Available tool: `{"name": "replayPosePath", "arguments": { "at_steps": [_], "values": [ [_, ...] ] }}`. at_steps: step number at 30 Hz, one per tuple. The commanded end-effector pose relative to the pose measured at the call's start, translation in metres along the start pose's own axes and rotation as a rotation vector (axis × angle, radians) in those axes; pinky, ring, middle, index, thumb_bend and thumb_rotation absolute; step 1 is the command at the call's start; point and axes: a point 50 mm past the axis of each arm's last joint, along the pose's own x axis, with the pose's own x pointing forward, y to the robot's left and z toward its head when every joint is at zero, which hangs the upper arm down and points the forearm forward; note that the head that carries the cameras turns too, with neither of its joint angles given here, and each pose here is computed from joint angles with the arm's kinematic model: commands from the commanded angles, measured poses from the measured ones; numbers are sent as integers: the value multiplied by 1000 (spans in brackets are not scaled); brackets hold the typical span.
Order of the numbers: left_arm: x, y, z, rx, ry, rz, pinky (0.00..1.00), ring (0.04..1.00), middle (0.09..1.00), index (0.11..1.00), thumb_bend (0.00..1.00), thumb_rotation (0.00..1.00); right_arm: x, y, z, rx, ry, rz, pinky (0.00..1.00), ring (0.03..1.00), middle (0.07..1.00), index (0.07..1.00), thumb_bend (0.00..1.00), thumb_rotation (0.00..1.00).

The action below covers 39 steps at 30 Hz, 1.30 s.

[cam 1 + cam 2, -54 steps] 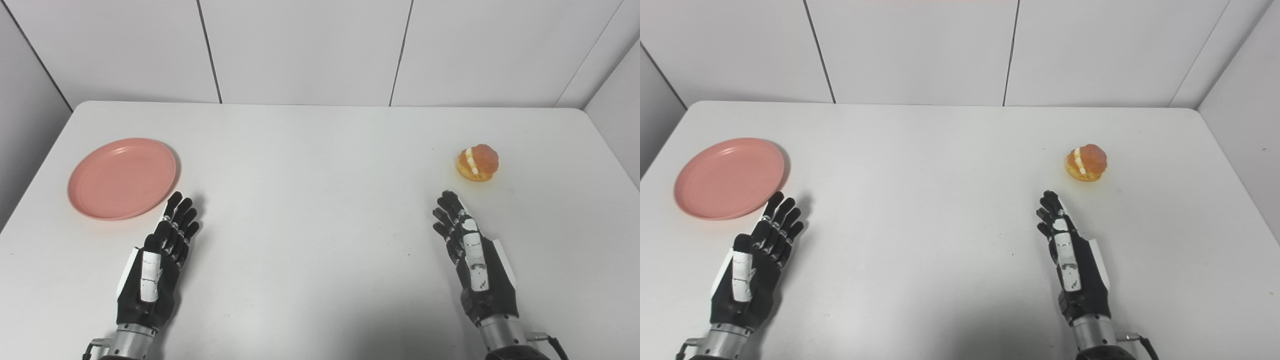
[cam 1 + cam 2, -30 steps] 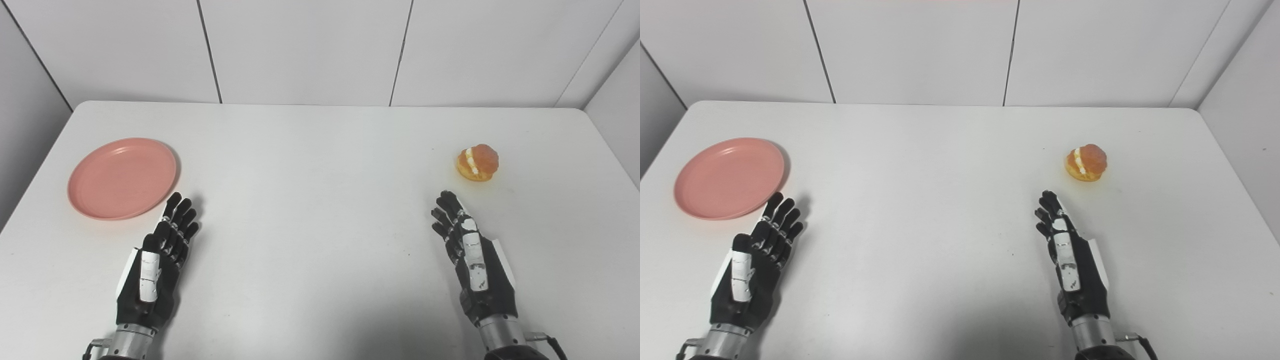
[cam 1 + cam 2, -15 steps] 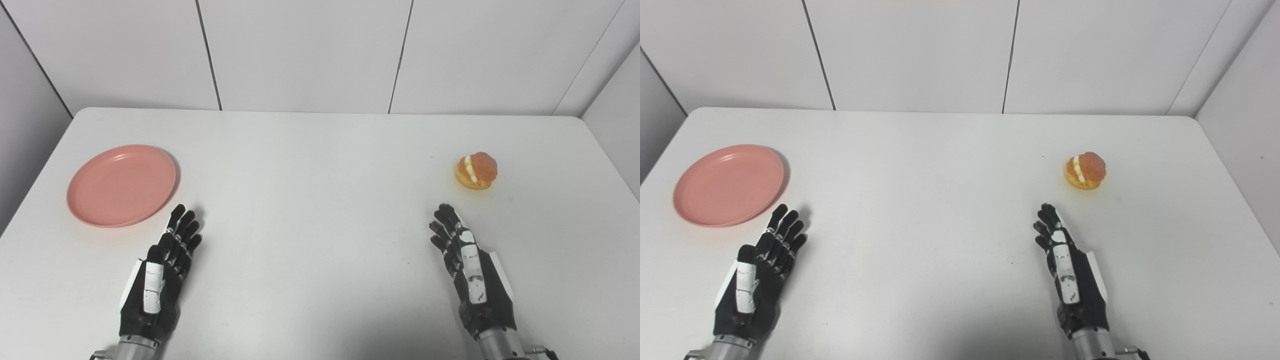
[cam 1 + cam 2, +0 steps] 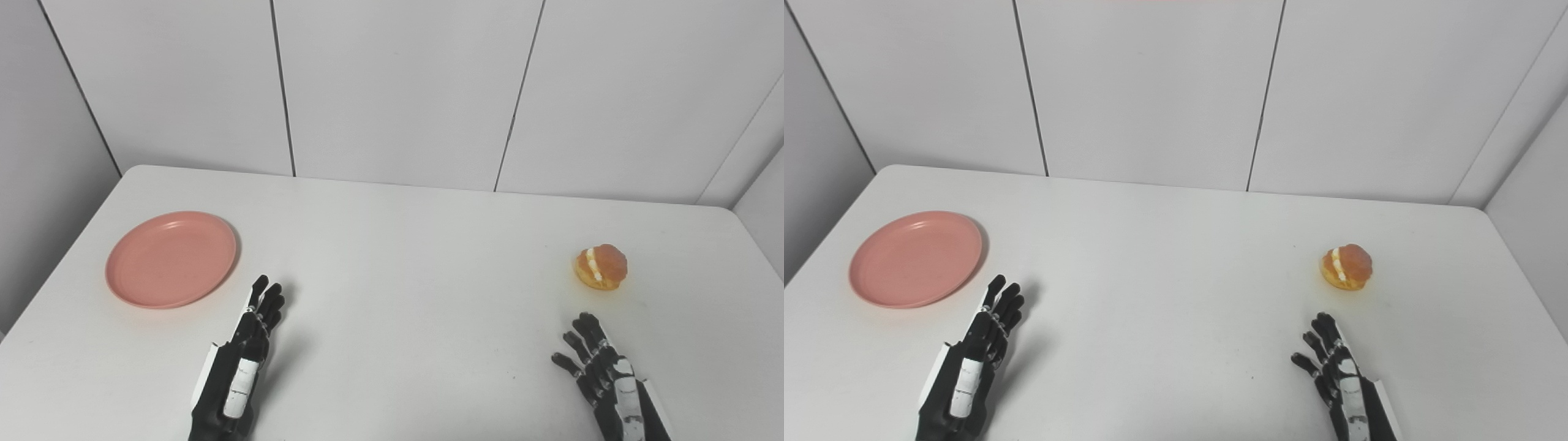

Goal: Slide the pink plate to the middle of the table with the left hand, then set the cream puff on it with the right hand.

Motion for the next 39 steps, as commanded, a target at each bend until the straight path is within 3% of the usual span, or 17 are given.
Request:
{"name": "replayPosePath", "arguments": {
  "at_steps": [1,17,21,23,27,33,36,39],
  "values": [
    [1,-15,-12,-27,7,-2,1000,993,996,1000,913,911,0,-12,-2,-16,-13,-14,982,956,974,962,879,1000],
    [5,-30,-23,-42,14,17,1000,999,1000,1000,763,953,3,-23,-15,-10,18,-19,1000,986,999,989,870,1000],
    [5,-30,-21,-56,-3,25,1000,999,1000,1000,787,939,1,-23,-17,-14,37,-19,1000,987,999,990,853,1000],
    [8,-28,-18,-72,-19,39,1000,996,998,998,851,914,1,-24,-18,-8,49,-22,1000,984,996,994,850,1000],
    [19,-21,-5,-78,-69,83,997,951,957,955,910,880,-1,-22,-19,2,55,-30,1000,974,985,995,837,1000],
    [55,-6,36,-44,-226,93,945,909,890,850,883,923,-2,-17,-18,4,51,-24,998,968,983,998,824,1000],
    [80,6,68,-17,-316,83,979,917,890,838,872,947,-4,-13,-16,0,51,-23,982,959,976,990,836,1000],
    [96,26,77,15,-362,100,998,935,911,824,908,915,-6,-10,-15,-2,53,-22,971,953,971,986,846,1000]
  ]
}}
